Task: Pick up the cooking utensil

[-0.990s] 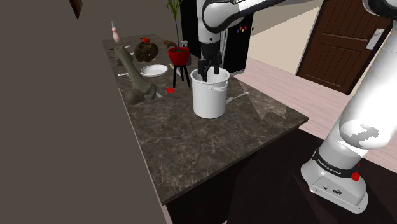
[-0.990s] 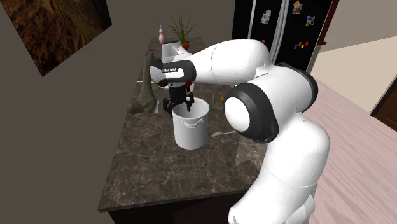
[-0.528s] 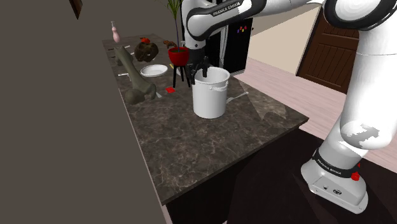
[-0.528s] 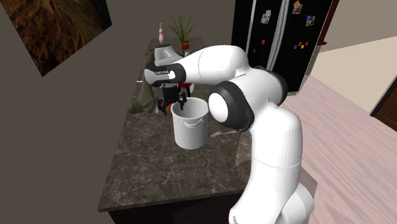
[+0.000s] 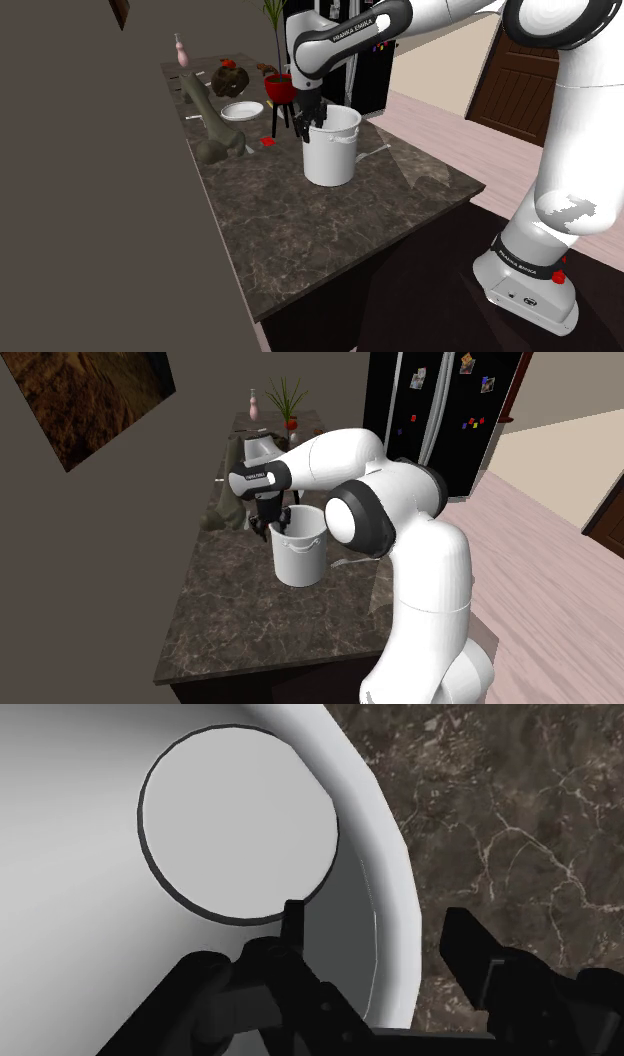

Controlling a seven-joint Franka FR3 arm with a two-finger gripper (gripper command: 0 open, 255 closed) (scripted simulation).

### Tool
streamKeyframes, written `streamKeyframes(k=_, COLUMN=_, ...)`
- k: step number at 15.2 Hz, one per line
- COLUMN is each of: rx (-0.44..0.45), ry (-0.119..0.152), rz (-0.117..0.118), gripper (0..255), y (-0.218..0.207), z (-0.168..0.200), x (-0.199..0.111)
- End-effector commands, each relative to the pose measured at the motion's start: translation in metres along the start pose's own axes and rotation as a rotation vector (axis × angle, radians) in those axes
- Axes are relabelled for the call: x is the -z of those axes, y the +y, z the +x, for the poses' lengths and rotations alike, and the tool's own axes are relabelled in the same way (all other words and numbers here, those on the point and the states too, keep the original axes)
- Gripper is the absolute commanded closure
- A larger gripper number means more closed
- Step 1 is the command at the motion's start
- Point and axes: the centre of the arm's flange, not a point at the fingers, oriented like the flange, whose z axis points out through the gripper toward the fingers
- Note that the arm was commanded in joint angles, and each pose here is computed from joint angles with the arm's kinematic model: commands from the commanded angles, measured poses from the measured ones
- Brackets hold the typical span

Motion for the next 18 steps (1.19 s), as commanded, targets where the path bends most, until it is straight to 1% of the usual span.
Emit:
streamKeyframes(k=1, rx=0.0, ry=0.0, rz=0.0, gripper=255, y=0.0, z=0.0, x=-0.001)
streamKeyframes(k=9, rx=0.0, ry=0.0, rz=0.0, gripper=255, y=0.0, z=0.0, x=-0.001)
streamKeyframes(k=18, rx=0.0, ry=0.0, rz=0.0, gripper=255, y=0.002, z=-0.002, x=0.047)
